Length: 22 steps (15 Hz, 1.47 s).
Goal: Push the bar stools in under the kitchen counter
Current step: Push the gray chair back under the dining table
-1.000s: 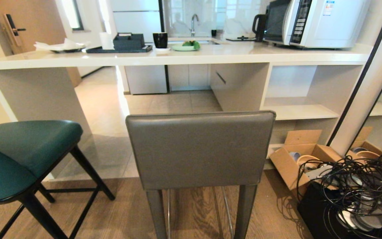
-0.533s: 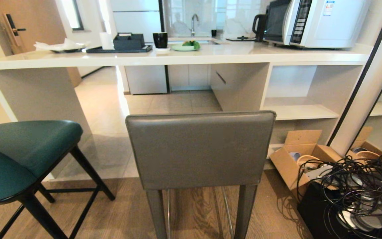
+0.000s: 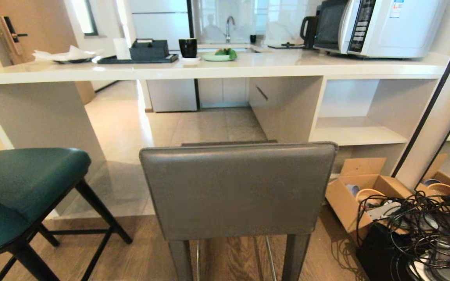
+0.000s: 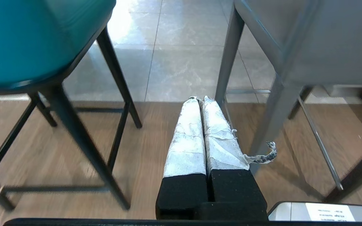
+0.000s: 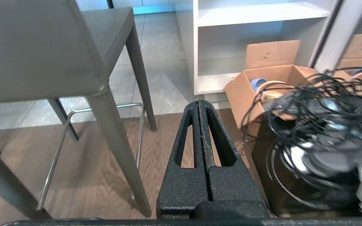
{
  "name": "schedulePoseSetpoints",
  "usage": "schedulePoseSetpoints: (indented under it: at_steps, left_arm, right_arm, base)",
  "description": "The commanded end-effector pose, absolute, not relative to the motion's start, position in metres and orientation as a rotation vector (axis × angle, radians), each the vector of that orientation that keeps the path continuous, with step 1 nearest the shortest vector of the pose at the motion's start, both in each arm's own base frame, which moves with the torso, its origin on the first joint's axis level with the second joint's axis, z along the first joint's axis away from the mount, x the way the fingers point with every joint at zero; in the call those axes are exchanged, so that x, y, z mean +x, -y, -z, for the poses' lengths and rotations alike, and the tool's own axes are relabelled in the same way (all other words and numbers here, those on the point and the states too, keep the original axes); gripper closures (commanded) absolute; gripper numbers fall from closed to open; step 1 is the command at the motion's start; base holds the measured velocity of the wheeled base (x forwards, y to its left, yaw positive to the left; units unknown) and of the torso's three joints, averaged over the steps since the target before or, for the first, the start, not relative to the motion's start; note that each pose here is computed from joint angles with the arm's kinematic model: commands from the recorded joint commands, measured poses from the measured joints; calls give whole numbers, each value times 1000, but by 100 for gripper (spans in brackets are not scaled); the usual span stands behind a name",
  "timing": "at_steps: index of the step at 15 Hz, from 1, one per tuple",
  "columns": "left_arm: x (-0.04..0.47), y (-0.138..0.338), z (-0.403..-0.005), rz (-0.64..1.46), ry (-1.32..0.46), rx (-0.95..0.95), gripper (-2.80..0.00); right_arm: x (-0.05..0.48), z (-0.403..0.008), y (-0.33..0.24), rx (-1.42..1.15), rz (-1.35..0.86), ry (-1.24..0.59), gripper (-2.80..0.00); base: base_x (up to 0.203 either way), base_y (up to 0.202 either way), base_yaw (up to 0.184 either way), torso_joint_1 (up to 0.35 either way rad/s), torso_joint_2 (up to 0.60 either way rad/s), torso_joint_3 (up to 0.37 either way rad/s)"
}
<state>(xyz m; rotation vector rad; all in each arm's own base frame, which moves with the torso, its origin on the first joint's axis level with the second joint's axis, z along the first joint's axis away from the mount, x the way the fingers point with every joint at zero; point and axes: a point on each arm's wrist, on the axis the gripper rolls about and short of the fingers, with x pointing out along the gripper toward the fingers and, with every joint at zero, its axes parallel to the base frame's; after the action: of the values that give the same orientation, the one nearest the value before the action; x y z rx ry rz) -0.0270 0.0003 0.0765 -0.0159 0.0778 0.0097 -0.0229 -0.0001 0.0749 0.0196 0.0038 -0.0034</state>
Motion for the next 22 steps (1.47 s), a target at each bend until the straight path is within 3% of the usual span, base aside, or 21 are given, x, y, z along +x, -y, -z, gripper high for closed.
schedulePoseSetpoints:
  at_steps: [1,4,22]
  left_arm:
    - [-27,0,-76,-10,-80,-16,0]
    - [-27,0,-76,-10,-80,-16,0]
    - [-28,0,-79,-16,-73,-9,0]
  right_arm:
    - [-23,-75,0,20,4,-6,0]
    - [-23,-75,0,20,3,-6,0]
    - [-23,-74,0,15,4,-20,0]
  base:
    - [193,0,3,5,7,-3]
    - [170,0,3,1,3,3]
    - [0,0,0,0,0,0]
